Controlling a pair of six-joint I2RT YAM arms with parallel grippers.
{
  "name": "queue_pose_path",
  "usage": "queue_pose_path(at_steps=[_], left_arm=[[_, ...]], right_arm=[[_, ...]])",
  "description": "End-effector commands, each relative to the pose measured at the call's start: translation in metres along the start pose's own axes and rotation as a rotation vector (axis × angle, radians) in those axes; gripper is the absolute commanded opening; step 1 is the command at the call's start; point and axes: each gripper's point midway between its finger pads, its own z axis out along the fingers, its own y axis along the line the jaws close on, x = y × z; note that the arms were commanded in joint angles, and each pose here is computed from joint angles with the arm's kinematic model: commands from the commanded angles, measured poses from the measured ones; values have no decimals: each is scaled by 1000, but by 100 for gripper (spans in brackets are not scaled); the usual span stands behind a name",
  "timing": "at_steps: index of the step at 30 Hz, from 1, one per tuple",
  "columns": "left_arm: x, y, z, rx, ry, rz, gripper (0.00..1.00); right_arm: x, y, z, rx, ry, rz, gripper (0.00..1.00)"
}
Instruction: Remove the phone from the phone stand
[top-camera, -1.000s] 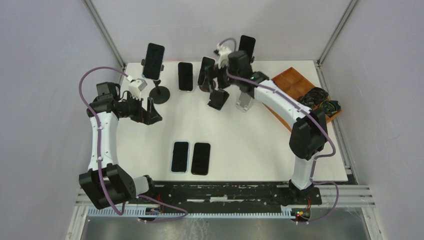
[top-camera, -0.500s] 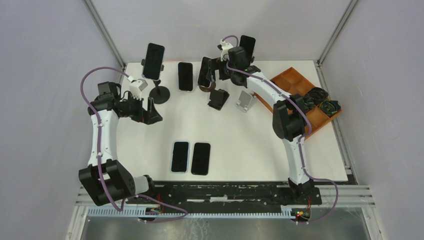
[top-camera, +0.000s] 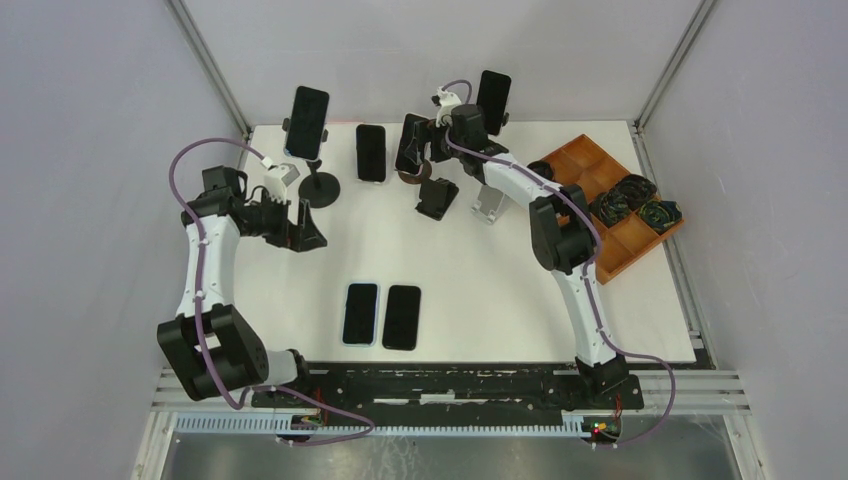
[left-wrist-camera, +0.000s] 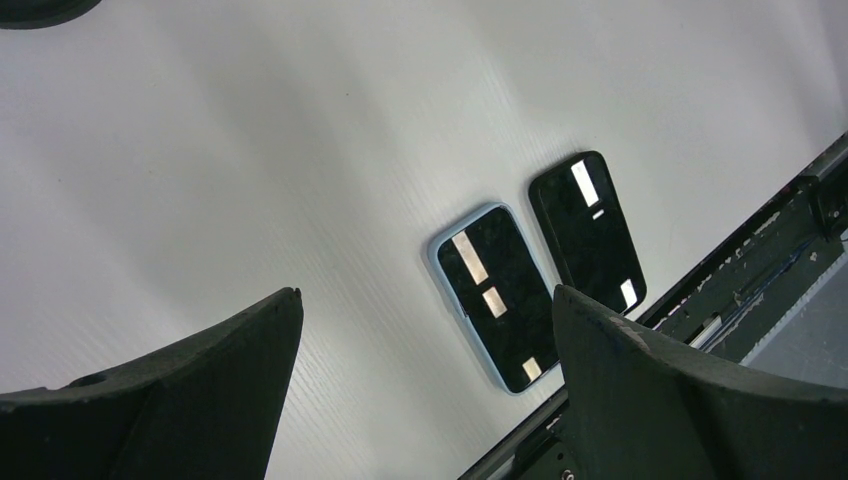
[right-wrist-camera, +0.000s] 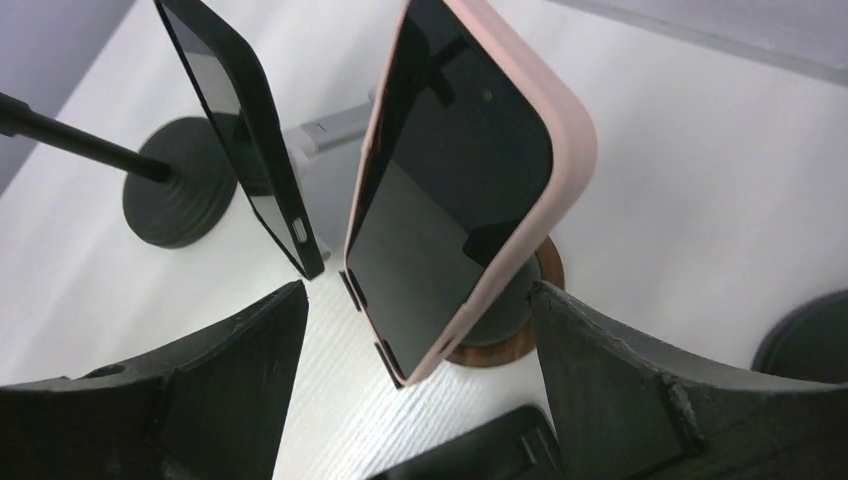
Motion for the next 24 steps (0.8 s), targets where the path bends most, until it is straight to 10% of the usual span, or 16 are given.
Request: queue_pose_path(at_steps=[1, 18, 24], left_arm=[[1, 1, 5, 29, -10, 45, 100], [5, 1, 5, 20, -1, 38, 100], [6, 1, 6, 26, 1, 34, 100]], right_arm=[[-39, 18, 7, -80, -156, -29, 86], [-35, 18, 33, -142, -238, 49, 64], [-54, 23, 28, -149, -281, 34, 30]])
